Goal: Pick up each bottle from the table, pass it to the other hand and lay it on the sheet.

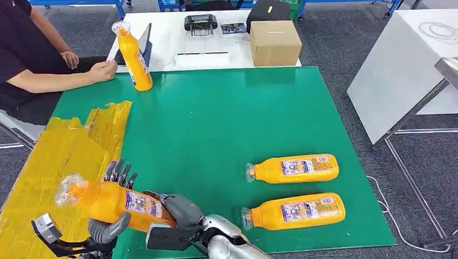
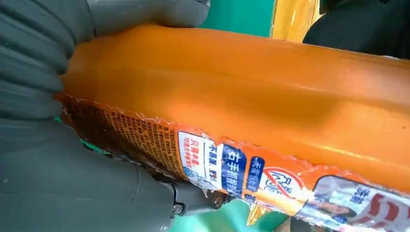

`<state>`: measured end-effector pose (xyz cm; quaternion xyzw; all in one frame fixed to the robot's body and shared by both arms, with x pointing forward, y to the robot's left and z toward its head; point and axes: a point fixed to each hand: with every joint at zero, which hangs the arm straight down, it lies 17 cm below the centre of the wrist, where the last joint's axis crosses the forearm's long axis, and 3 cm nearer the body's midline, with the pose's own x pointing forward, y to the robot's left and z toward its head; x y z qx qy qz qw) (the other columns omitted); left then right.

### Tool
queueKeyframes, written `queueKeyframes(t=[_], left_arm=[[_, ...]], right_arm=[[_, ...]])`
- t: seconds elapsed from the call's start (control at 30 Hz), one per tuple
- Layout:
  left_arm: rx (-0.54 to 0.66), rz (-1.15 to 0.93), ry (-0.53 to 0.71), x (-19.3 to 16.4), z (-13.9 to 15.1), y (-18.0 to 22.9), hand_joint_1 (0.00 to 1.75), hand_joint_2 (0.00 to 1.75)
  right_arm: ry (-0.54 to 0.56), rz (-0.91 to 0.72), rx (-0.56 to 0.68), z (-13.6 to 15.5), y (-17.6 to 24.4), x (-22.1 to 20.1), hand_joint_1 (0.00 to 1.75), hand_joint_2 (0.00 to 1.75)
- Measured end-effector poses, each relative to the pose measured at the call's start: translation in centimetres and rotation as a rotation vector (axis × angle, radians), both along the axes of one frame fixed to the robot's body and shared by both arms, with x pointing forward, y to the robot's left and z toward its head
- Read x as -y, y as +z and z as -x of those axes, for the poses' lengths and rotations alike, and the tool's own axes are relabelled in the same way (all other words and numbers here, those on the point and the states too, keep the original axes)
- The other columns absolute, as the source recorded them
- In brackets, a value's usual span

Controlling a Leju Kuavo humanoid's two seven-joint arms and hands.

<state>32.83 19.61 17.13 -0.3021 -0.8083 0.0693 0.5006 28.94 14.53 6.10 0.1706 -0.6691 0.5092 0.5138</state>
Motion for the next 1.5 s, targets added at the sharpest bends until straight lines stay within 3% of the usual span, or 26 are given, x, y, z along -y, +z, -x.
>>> queueKeyframes(t=[0.67,0.7,0.73,1.03,1.1,1.13,1.23,1.33,1.5], left_arm=[[0.094,-0.085,-0.02,1.3,1.1,0.6,1.75,1.75],[0.098,-0.09,-0.019,1.4,1.1,0.6,1.75,1.75],[0.105,-0.094,-0.018,1.4,1.2,0.8,1.75,1.75],[0.118,-0.109,-0.013,1.5,1.2,1.1,1.75,1.75],[0.125,-0.282,0.106,0.8,1.1,0.6,1.75,1.75],[0.134,-0.326,0.154,0.0,1.2,0.9,1.75,1.75],[0.173,-0.72,0.528,-3.8,-0.5,0.7,1.75,1.75],[0.294,-1.237,0.837,-6.2,-0.9,0.6,1.75,1.75],[0.284,-1.663,0.961,-9.7,-2.3,-2.8,1.75,1.75]], right_arm=[[-0.05,-0.02,0.048,-0.8,0.7,1.5,1.75,1.75],[-0.06,-0.028,0.053,-1.0,1.0,1.8,0.99,1.75],[-0.073,-0.037,0.059,-1.3,1.3,2.1,0.0,0.0],[-0.098,-0.056,0.08,-1.7,2.0,2.6,0.0,0.0],[-0.224,-0.137,0.165,-4.6,5.7,6.8,0.0,0.0],[-0.27,-0.167,0.197,-5.8,7.3,9.1,0.0,1.75],[-0.332,-0.206,0.281,-6.1,9.8,11.7,0.0,1.75],[-0.401,-0.237,0.369,-6.1,12.1,14.7,0.0,1.75],[-0.396,-0.255,0.408,-5.8,13.4,18.7,0.0,1.75]])
